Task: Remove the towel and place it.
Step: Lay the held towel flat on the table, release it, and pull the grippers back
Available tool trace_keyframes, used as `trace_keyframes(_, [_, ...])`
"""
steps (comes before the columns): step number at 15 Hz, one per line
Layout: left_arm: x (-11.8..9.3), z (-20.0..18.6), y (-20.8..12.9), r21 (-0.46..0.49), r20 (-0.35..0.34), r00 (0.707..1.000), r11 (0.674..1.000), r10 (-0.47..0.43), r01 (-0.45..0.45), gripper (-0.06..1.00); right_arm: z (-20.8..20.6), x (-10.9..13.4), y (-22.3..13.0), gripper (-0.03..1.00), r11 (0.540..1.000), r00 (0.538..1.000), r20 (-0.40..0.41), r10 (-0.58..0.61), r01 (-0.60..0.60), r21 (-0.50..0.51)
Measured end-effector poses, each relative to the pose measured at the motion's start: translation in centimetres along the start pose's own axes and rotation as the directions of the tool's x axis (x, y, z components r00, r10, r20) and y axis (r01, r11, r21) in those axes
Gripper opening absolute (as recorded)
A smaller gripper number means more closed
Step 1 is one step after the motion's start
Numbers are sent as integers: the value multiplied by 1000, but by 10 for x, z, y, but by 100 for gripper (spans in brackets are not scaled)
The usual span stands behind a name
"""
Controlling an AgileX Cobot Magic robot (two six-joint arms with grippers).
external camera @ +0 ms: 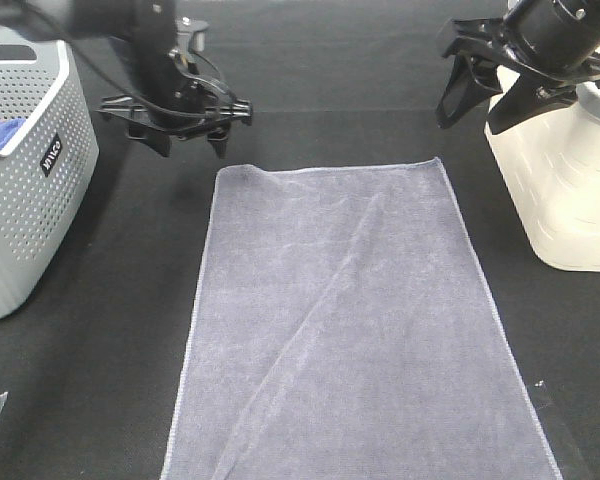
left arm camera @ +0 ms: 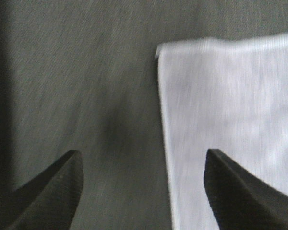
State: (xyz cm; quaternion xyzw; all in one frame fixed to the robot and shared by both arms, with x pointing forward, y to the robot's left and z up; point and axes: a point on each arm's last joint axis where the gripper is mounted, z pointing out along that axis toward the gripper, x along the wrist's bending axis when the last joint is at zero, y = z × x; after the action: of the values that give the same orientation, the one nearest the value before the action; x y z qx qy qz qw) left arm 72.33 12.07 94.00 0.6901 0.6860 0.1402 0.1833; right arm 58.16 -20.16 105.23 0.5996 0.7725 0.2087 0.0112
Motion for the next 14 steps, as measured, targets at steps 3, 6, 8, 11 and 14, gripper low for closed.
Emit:
trace_keyframes(3, [1,26,18,10,-14,1000,1000,-21,21,61,0,0,0,57,1000,1000,1,0,0,-5])
trace_keyframes(6, [-1,45,17,72,-4,1000,997,-24,24,61,0,0,1,57,1000,1000,1,0,0,-7])
trace_keyframes(8, [-2,58,10,106,3,1000,994,-31,30,61,0,0,1,57,1000,1000,1,0,0,-9])
trace_keyframes(11, [-3,67,8,88,12,999,996,-30,29,54,0,0,1,57,1000,1000,1,0,0,-9])
trace_keyframes(14, [-4,71,10,57,25,999,998,-31,29,45,0,0,1,57,1000,1000,1,0,0,-9])
